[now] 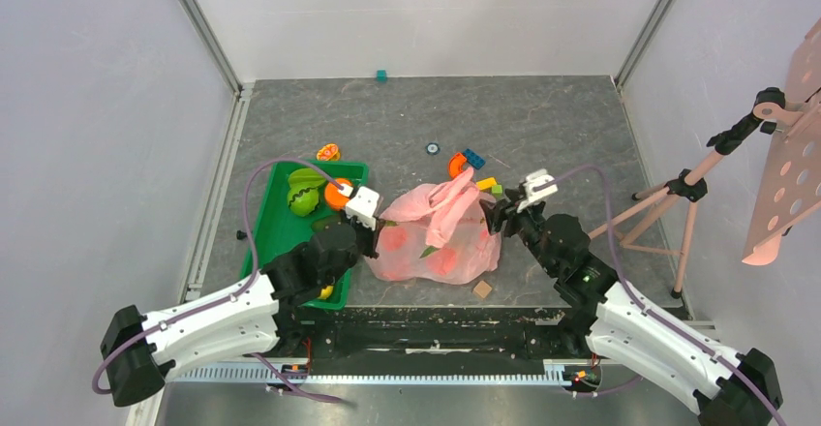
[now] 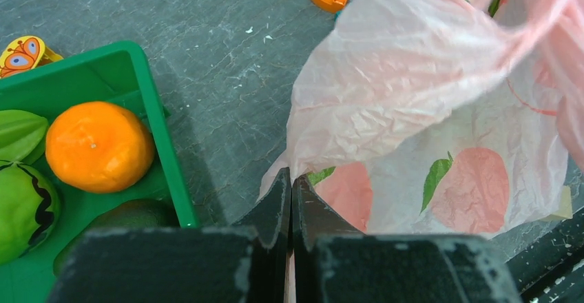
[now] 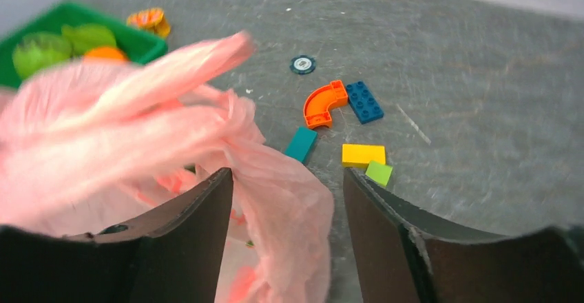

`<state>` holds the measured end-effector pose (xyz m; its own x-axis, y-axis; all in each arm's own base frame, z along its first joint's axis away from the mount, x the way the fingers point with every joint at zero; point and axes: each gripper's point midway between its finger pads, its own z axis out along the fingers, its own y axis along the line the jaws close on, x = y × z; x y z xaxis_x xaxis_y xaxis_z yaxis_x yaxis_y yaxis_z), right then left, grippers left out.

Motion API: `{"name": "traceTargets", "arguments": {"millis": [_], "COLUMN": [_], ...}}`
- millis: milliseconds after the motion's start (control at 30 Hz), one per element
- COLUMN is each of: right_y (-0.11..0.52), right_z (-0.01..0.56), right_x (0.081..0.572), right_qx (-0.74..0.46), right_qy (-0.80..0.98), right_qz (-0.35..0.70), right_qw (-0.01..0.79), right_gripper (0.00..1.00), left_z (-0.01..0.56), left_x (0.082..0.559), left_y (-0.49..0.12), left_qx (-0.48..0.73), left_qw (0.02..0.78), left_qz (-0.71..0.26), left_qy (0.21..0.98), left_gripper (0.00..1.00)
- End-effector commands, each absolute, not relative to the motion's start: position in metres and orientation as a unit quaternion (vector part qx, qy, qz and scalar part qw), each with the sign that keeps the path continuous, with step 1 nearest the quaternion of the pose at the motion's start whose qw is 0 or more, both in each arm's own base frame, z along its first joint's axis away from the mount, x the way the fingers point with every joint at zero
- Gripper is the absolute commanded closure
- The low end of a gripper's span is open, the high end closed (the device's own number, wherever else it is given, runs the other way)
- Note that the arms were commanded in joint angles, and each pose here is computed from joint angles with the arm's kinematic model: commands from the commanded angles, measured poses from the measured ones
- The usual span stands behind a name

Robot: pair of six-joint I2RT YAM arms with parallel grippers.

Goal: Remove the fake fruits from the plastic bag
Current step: Untie the plastic bag at the center of the board.

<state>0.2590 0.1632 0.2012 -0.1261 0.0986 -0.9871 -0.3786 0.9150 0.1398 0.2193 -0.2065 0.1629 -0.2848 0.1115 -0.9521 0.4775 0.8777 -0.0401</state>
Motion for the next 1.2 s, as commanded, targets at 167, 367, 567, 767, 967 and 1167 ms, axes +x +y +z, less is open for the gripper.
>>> {"name": "traceTargets", "arguments": {"millis": [167,367,567,767,967,1167], "right_y": [0.203,0.218,0.236,0.248,0.258,0.255], "right_z": [0.225,0.212,0.226,0.227,0.218,0.219], "right_x": [0.239,0.225,0.219,0.221,0.228,0.240], "right_qx": [-0.496,-0.598,-0.586,-0.574,-0.587,-0.561], "right_qy": [0.561,0.466,0.427,0.422,0.429,0.455], "right_qz": [0.071,0.051,0.082,0.091,0.070,0.049], "right_qw": [0.659,0.650,0.684,0.696,0.683,0.690], "right_gripper": [0.31,0.28,0.31,0.38,0.38,0.56], "left_z": [0.186,0.187,0.185,0.185,0.186,0.188], "left_x": [0.226,0.226,0.226,0.226,0.225,0.224], "left_y": [-0.218,-0.219,-0.220,-0.221,-0.221,-0.220], "left_qx": [0.182,0.187,0.189,0.190,0.190,0.187], "left_qw": [0.581,0.581,0.578,0.577,0.577,0.580], "left_qz": [-0.178,-0.177,-0.176,-0.177,-0.180,-0.185], "left_qy": [0.773,0.772,0.774,0.774,0.773,0.771], "left_gripper": [0.98,0.98,0.98,0.98,0.98,0.98]}}
